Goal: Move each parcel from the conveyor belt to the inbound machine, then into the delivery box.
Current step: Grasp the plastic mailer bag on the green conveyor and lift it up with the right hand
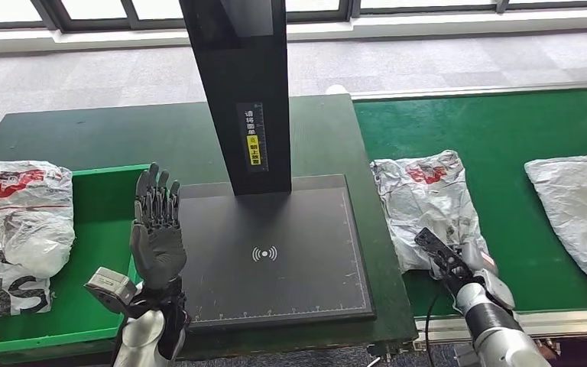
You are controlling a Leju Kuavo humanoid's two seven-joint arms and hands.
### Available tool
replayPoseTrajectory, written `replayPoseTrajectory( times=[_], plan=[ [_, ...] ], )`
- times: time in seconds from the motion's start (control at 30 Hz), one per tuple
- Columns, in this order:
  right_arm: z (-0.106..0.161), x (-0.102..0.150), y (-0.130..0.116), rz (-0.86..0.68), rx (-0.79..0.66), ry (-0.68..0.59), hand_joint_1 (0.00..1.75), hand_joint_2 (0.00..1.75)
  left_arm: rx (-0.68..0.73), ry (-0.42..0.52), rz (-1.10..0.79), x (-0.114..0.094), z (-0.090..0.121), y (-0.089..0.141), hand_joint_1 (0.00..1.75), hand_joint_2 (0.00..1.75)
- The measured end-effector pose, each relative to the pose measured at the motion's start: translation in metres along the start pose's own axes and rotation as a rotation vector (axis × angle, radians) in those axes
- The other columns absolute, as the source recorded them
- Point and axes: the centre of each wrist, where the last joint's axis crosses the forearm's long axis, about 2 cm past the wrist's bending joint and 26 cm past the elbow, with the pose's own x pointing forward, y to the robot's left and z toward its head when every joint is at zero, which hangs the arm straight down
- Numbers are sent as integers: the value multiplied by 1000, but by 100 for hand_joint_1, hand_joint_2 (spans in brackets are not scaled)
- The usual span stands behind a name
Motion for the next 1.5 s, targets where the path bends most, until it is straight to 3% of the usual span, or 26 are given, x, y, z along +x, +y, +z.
replayPoseTrajectory(
  times=[0.13,0.3,0.47,0.8,1.03,1.23,1.5],
  plan=[
    [1,1,4,-28,26,-64,175,175,5,6,-3,-2,-1,1,0,0],
    [2,8,8,-106,-74,-114,175,175,16,13,-7,-4,1,3,0,0],
    [7,7,15,-363,-302,-257,175,175,40,18,-21,-5,7,6,0,0],
    [23,22,19,-837,-503,-534,175,175,64,20,-33,-5,10,9,0,0],
    [48,30,20,-946,-594,-633,175,175,68,18,-46,-2,12,12,0,0],
    [82,52,20,-1008,-609,-777,175,175,61,13,-47,2,14,10,0,0],
    [125,76,16,-994,-616,-989,175,175,47,11,-45,4,15,11,0,0]
  ],
)
